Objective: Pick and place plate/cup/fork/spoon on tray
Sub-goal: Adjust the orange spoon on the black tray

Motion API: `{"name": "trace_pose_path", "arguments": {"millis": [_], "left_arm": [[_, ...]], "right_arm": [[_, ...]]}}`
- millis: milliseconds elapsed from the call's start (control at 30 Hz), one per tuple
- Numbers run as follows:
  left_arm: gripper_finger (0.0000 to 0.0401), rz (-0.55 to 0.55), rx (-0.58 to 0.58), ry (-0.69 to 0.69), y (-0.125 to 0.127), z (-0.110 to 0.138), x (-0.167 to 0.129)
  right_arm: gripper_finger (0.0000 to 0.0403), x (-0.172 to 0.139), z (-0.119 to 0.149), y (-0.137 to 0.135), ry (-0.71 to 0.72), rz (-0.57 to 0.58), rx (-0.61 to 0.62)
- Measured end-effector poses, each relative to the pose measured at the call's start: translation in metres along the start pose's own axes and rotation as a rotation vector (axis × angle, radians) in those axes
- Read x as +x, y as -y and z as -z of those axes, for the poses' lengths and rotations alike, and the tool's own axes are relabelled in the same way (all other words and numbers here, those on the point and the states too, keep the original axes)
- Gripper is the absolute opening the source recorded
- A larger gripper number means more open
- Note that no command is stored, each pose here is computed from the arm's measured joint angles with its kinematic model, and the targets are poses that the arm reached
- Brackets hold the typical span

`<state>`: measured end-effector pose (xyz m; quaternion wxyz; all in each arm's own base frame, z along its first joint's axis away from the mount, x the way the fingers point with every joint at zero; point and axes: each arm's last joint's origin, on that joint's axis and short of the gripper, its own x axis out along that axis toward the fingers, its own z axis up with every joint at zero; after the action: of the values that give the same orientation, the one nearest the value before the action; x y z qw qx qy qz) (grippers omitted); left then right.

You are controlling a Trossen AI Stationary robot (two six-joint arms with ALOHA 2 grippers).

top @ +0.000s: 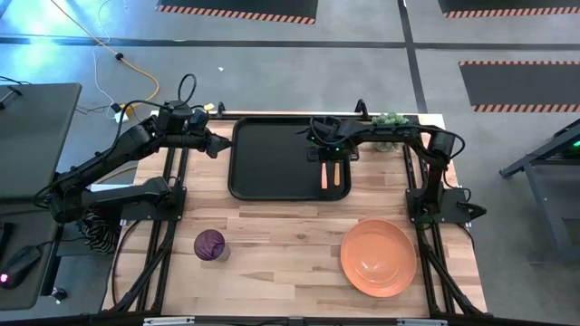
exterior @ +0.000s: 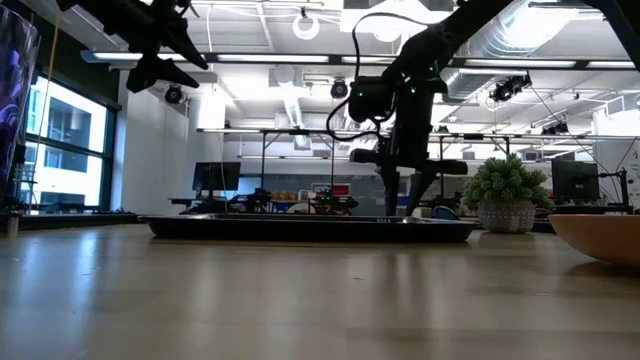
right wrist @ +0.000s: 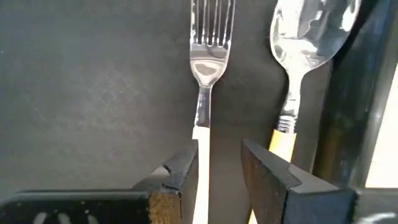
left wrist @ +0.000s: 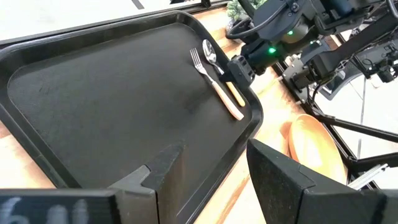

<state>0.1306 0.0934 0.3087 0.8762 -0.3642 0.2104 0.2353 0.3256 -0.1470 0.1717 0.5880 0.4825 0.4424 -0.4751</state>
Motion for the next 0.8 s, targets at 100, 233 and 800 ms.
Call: {"name": "trace_pose_path", "arguments": {"millis": [100,233,800], "left_arm": [[0.0163,0.0,0.0,0.0,0.0,0.0,0.0],[0.0163,0.0,0.0,0.0,0.0,0.0,0.0],[0.0163,-0.01,-0.002,0.006,0.0,0.0,0.0]], "right_arm": [[0.011,-0.001,0.0,0.001,-0.002,0.003,-0.002],[0.011,-0.011,0.001,0.004,0.011,0.014,-0.008],[0.011,-0.013,-0.019,0.026,0.025,0.06,-0.028]]}}
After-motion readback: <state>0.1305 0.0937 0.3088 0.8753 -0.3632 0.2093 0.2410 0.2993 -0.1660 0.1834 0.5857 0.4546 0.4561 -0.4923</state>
